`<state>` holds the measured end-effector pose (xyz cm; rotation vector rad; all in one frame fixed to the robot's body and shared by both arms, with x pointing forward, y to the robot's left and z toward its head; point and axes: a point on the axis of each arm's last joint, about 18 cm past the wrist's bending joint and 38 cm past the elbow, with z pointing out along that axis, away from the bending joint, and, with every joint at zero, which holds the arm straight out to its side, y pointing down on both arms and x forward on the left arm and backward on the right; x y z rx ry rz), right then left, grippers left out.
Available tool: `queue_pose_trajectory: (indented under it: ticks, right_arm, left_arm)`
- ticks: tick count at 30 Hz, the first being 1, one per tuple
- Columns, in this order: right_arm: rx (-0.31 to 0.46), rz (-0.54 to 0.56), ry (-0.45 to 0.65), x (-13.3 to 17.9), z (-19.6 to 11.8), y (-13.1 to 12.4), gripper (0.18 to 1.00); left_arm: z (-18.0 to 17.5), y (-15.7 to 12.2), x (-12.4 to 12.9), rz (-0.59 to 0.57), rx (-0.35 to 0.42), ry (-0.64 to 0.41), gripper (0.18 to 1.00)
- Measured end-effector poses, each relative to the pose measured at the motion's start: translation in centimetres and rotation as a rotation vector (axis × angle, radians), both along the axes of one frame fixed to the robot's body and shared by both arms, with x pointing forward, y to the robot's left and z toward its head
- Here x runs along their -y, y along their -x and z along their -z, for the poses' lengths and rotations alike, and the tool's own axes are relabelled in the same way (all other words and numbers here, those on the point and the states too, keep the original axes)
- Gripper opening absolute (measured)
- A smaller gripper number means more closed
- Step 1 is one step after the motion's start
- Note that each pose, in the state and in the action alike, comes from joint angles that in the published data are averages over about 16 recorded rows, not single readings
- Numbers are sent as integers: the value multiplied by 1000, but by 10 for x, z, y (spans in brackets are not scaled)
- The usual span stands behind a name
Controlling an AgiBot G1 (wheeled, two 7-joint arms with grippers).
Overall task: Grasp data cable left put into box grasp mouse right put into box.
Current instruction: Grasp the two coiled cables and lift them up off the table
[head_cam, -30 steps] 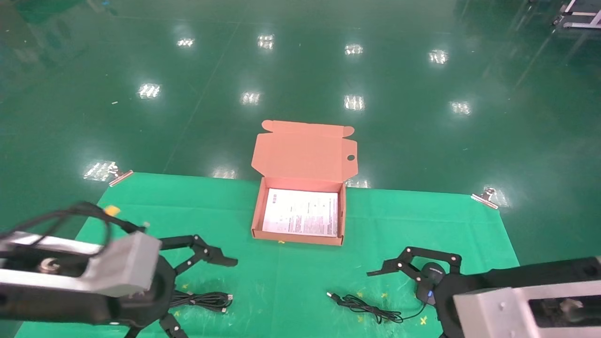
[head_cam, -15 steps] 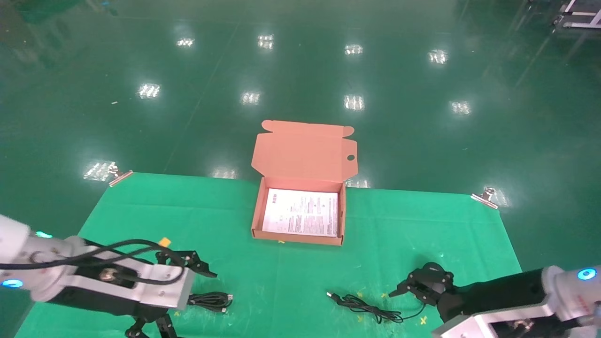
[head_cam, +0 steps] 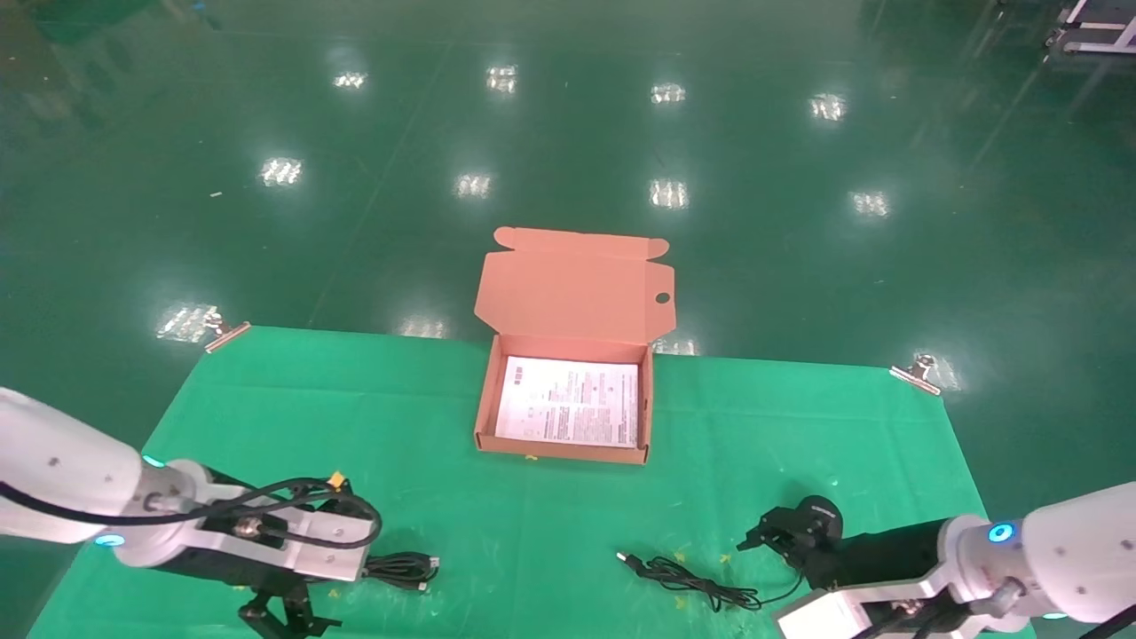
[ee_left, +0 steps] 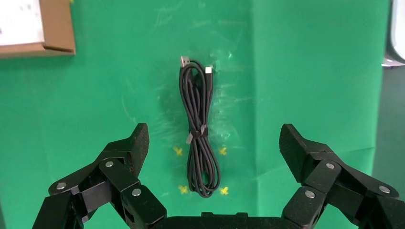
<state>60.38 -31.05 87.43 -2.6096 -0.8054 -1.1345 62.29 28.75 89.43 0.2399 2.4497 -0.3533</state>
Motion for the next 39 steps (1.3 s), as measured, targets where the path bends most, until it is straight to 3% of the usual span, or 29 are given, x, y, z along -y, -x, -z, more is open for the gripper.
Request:
queue_pose_trajectory:
  ticks: [24, 39]
  right_arm:
    - [-96, 222, -113, -15, 47, -49, 1001]
    - [-104, 263, -130, -25, 60, -82, 1001]
  left_arm:
    - [50, -63, -23, -238, -124, 203, 1001]
    - [58, -84, -30, -266, -90, 195, 1001]
